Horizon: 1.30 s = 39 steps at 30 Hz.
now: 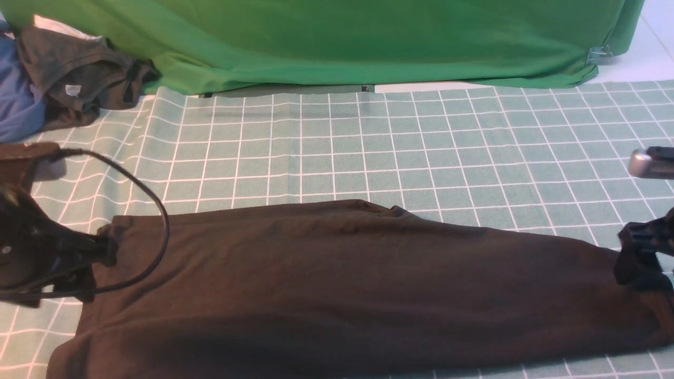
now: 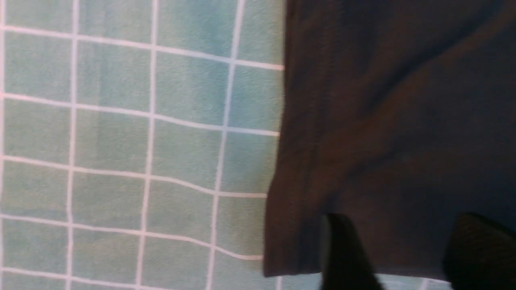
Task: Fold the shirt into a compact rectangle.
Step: 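Pull the folded dark garment lengthwise by its ends to straighten it flat on the table, then fold the right end of the dark garment over onto its left end with the right gripper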
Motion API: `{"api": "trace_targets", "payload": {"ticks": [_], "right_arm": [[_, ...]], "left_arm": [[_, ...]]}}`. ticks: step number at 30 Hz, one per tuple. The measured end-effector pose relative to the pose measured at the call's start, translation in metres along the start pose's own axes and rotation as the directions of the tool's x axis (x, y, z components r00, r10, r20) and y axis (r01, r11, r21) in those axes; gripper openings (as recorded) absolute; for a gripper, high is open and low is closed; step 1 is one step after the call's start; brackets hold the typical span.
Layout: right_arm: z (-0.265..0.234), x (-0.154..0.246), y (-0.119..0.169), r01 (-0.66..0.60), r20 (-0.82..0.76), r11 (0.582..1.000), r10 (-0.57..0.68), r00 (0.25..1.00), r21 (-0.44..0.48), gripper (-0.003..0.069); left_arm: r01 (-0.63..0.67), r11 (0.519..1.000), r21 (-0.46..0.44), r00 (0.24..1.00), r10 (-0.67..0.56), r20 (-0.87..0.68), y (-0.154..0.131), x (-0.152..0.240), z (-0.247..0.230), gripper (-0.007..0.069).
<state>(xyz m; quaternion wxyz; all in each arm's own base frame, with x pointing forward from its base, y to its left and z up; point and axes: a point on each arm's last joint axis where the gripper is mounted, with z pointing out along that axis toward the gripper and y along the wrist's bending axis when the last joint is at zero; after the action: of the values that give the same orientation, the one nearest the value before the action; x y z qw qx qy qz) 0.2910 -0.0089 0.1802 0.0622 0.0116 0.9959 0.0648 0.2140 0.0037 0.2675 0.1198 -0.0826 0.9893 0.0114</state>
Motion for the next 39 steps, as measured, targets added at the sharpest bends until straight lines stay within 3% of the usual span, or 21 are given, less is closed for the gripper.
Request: {"api": "trace_targets", "payload": {"ticks": [3, 6, 9, 11, 17, 20, 24, 32, 36, 39], "right_arm": [[0.011, 0.0, -0.002, 0.007, -0.041, 1.0, -0.007, 0.999, 0.009, 0.061], [0.02, 0.0, -0.004, 0.01, -0.071, 1.0, -0.009, 0.997, 0.013, 0.0605], [0.025, -0.002, -0.005, 0.016, -0.075, 1.0, -0.015, 0.997, 0.016, 0.056], [0.027, -0.002, -0.005, 0.035, -0.075, 0.999, -0.034, 0.997, 0.015, 0.0498], [0.027, -0.001, -0.005, 0.109, -0.089, 0.994, -0.108, 0.99, 0.005, 0.0129], [0.025, -0.002, -0.004, 0.117, -0.093, 0.993, -0.116, 0.989, 0.002, 0.0051], [0.01, -0.004, -0.008, 0.115, -0.079, 0.993, -0.113, 0.99, 0.017, 0.0033], [-0.041, 0.0, -0.033, -0.011, 0.021, 0.996, 0.009, 1.0, 0.088, 0.0032], [-0.065, 0.0, -0.02, 0.017, 0.042, 0.997, -0.021, 0.999, 0.08, 0.0032], [-0.092, 0.001, 0.016, 0.102, 0.105, 0.993, -0.107, 0.989, 0.053, 0.0024]], "left_arm": [[-0.011, 0.999, 0.04, 0.998, 0.009, 0.07, 0.0, 0.008, -0.019, 0.0089], [-0.02, 0.996, 0.082, 0.988, 0.008, 0.155, -0.001, 0.019, -0.04, 0.0025], [-0.031, 0.991, 0.129, 0.97, -0.001, 0.243, -0.001, 0.033, -0.06, 0.0006], [-0.037, 0.988, 0.149, 0.956, -0.009, 0.295, 0.0, 0.041, -0.072, 0.0004], [-0.051, 0.984, 0.171, 0.912, -0.024, 0.41, 0.004, 0.062, -0.096, 0.0004], [-0.056, 0.984, 0.172, 0.902, -0.024, 0.432, 0.005, 0.066, -0.1, 0.0006], [-0.055, 0.984, 0.168, 0.914, -0.018, 0.405, 0.005, 0.07, -0.098, 0.0007], [-0.072, 0.985, 0.155, 0.936, 0.013, 0.351, 0.006, 0.076, -0.096, 0.0007], [-0.086, 0.985, 0.15, 0.934, 0.027, 0.355, 0.006, 0.076, -0.096, 0.0007], [-0.088, 0.982, 0.166, 0.925, 0.019, 0.379, 0.004, 0.074, -0.098, 0.0007]]}}
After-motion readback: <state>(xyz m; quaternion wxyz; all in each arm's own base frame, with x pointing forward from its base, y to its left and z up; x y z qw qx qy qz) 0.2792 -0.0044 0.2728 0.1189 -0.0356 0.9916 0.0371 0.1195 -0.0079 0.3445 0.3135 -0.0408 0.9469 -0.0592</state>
